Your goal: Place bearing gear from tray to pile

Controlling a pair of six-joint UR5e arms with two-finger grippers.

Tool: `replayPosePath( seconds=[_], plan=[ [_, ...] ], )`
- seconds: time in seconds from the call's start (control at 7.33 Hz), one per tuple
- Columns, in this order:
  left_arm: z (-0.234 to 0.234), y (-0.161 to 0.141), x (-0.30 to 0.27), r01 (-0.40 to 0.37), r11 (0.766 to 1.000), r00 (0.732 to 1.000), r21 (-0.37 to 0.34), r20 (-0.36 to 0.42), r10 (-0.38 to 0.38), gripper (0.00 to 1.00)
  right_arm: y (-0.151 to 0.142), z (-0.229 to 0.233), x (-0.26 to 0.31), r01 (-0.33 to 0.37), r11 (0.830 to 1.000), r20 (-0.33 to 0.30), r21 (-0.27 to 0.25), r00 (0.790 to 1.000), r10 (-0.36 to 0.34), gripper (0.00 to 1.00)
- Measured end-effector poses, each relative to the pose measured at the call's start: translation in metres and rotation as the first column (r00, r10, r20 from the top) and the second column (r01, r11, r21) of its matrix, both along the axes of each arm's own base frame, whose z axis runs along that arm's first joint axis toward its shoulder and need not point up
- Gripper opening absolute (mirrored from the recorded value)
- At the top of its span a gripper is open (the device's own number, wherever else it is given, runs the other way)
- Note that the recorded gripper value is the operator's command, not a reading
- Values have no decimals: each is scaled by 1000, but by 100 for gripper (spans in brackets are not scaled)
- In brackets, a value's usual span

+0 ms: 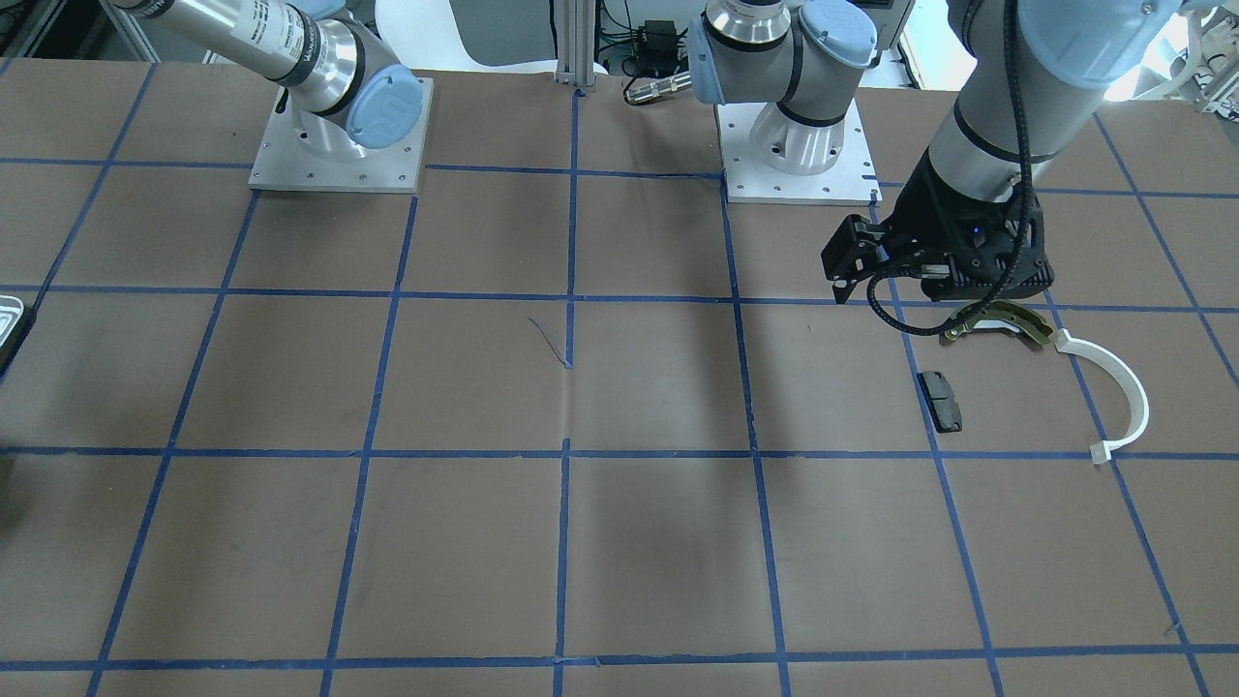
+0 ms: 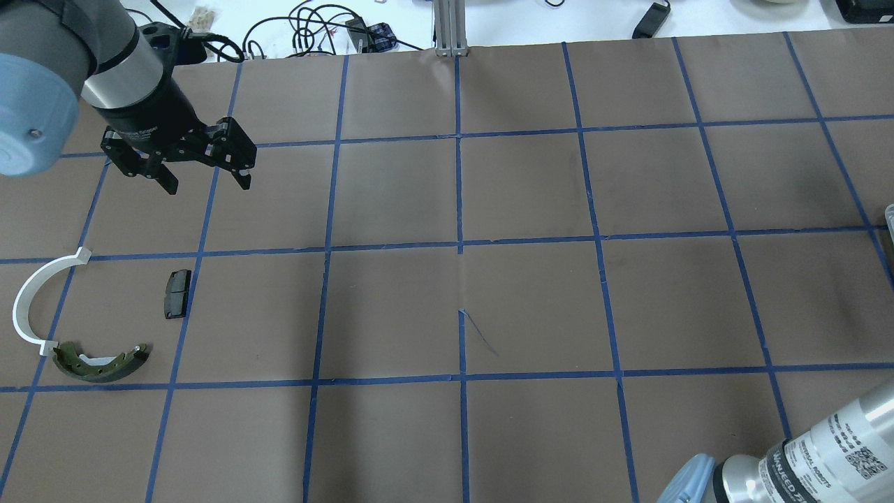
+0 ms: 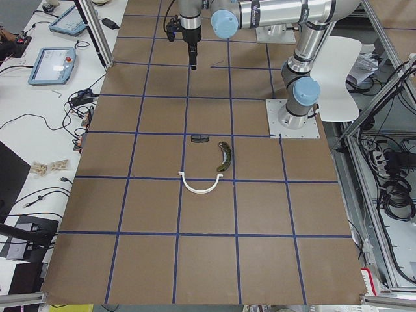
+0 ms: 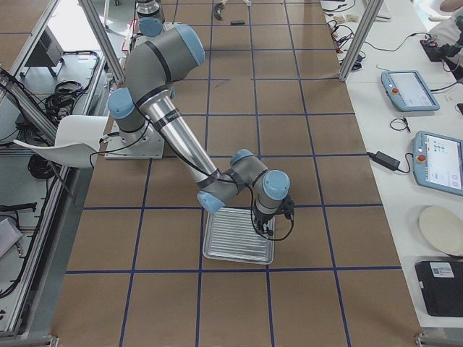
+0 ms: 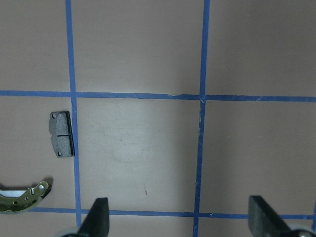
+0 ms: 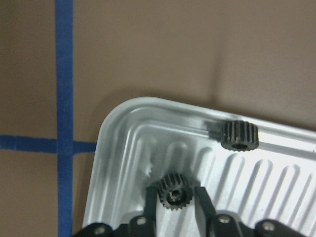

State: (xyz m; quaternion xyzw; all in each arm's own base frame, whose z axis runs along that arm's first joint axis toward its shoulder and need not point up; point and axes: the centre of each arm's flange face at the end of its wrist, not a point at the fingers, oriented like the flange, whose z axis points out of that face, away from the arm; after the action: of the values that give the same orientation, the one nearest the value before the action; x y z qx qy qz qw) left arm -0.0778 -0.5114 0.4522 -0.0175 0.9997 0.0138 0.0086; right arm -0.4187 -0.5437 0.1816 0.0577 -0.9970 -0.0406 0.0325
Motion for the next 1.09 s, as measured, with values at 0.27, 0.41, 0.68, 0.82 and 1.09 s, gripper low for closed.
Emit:
replayPosePath(
  seconds=[0.27, 0.41, 0.68, 0.82, 1.09],
  plan=[
    [6, 5, 0, 0, 1000, 1000, -6, 2, 0, 100, 0, 0, 1, 7, 1000, 3, -5, 1000, -7, 9],
    [6, 5, 0, 0, 1000, 1000, -4, 2, 0, 100, 0, 1, 1, 12, 1000, 3, -4, 1000, -12, 6],
    [4, 4, 0, 0, 1000, 1000, 0, 1, 0, 100, 1, 20, 6, 43, 999, -10, -14, 999, -44, 6],
    [2, 4, 0, 0, 1000, 1000, 4, 2, 0, 100, -1, 42, 21, 52, 998, -11, -21, 999, -52, 6],
    [1, 3, 0, 0, 1000, 1000, 5, 2, 0, 100, -23, 99, 106, 54, 999, 8, 5, 999, -54, 6]
  ],
)
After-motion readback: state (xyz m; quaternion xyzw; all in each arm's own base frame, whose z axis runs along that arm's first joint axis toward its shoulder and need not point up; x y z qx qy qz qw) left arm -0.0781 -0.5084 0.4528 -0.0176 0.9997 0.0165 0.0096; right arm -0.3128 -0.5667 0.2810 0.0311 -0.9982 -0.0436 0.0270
